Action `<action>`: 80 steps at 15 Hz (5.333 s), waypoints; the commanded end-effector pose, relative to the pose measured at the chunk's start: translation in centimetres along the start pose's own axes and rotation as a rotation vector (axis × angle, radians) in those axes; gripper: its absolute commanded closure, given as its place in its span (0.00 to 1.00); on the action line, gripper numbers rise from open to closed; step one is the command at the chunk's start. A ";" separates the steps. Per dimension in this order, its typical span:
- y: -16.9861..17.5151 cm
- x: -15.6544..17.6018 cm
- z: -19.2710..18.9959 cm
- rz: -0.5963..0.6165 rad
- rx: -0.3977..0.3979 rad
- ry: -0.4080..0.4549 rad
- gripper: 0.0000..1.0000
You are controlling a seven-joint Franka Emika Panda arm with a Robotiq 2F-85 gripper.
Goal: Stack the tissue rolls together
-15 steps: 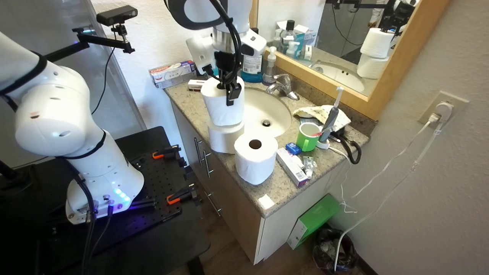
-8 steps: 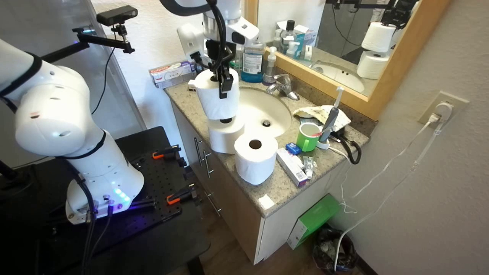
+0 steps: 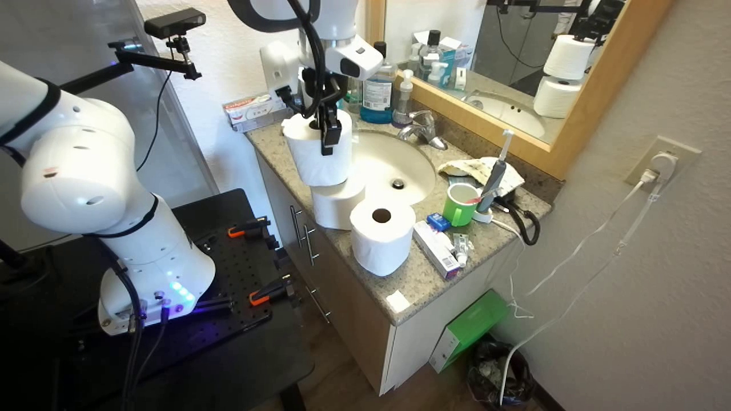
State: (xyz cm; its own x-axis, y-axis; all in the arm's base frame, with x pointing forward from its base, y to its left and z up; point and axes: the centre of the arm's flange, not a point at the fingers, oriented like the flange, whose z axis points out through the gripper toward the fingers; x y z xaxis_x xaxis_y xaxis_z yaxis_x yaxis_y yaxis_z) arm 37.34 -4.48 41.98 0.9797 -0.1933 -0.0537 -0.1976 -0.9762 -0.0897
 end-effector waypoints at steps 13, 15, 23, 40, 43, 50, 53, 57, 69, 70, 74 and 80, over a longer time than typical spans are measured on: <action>1.5 -0.1 -0.5 0.035 0.018 -0.010 0.86; 1.8 0.0 -0.8 0.038 0.023 -0.004 0.86; 1.9 1.8 -1.2 0.035 0.028 0.001 0.86; 3.2 3.1 2.2 0.012 0.044 -0.040 0.86; 3.1 3.4 2.2 0.001 0.046 -0.040 0.86; 2.5 3.2 1.8 0.010 0.039 -0.032 0.15; 2.3 2.9 1.5 0.012 0.038 -0.021 0.00; 1.9 2.3 0.5 0.007 0.036 0.003 0.25; 0.0 -2.0 -5.8 -0.026 0.017 0.183 0.41; -0.1 -2.4 -6.3 -0.032 0.017 0.200 0.42; -0.2 -2.7 -7.2 -0.044 0.024 0.231 0.92; 0.8 -1.1 -5.8 -0.034 0.044 0.196 0.92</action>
State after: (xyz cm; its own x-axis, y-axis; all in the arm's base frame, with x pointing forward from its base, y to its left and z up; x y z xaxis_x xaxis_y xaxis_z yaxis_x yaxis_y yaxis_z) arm 35.65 -5.19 48.51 0.9758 -0.1617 0.1475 -0.1457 -0.9828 -0.1134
